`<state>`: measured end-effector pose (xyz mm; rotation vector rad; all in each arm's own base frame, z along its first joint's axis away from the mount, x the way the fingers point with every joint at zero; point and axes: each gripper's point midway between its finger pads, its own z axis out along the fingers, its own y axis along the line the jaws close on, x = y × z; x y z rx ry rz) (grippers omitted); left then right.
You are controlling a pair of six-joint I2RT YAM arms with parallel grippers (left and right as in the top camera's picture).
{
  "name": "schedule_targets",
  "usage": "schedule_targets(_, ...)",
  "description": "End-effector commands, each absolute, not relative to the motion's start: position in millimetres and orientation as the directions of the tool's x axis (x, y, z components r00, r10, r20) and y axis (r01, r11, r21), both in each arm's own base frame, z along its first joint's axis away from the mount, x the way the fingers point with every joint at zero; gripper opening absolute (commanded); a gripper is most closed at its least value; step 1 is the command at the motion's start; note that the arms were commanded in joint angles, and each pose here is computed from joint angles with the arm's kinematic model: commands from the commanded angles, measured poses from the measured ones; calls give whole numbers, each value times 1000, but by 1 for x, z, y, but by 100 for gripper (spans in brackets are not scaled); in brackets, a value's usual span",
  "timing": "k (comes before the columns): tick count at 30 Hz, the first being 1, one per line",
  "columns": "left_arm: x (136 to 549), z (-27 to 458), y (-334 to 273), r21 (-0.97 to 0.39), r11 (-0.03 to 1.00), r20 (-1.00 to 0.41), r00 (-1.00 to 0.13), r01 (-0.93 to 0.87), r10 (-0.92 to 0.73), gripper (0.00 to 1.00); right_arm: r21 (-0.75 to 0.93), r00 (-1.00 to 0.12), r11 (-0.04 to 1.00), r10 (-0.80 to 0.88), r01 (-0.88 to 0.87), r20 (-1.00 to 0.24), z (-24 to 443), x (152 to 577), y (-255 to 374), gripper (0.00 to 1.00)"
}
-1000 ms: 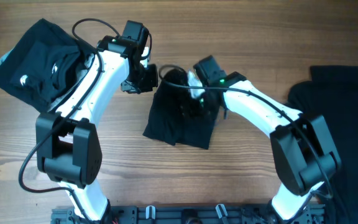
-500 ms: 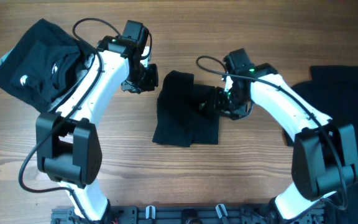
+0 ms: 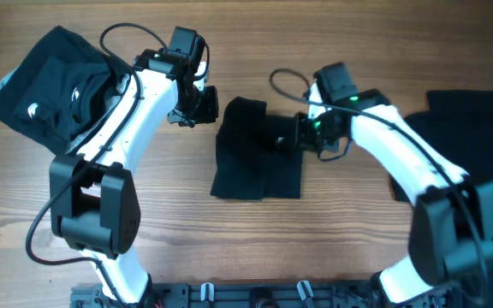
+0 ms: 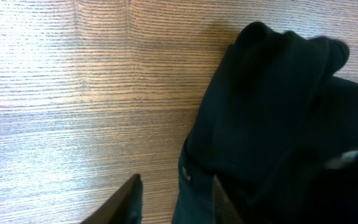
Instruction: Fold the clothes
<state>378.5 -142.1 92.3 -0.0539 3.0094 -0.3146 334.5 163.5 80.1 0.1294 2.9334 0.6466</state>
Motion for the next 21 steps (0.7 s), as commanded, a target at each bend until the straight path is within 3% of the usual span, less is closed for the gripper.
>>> schedule_targets(1,380,89,-146,-219,976,-112,-993,-8,-33,45,338,-948,940,138,35,-287,125,352,132,4)
schedule_targets(4,383,90,-147,-223,975,-124,-992,-5,-33,50,252,-962,964,144,84,-231,111,338,115,4)
schedule_targets(10,383,90,-147,-221,975,-131,-991,17,-12,51,178,-981,969,184,172,-57,58,304,104,5)
schedule_targets(14,383,90,-147,-221,975,-131,-991,17,-12,52,155,-981,972,187,177,-52,52,300,99,32)
schedule_targets(17,380,92,-158,-267,963,-119,-993,32,0,51,163,-979,970,193,180,-69,54,305,98,32)
schedule_targets(18,379,93,-165,-292,955,-117,-993,43,9,47,171,-979,970,187,172,-79,57,307,97,31)
schedule_targets(19,378,94,-171,-308,950,-119,-993,55,19,37,191,-982,971,163,142,-99,63,312,99,31)
schedule_targets(21,377,95,-185,-331,938,-137,-989,106,63,9,215,-979,972,135,99,-156,80,323,102,30)
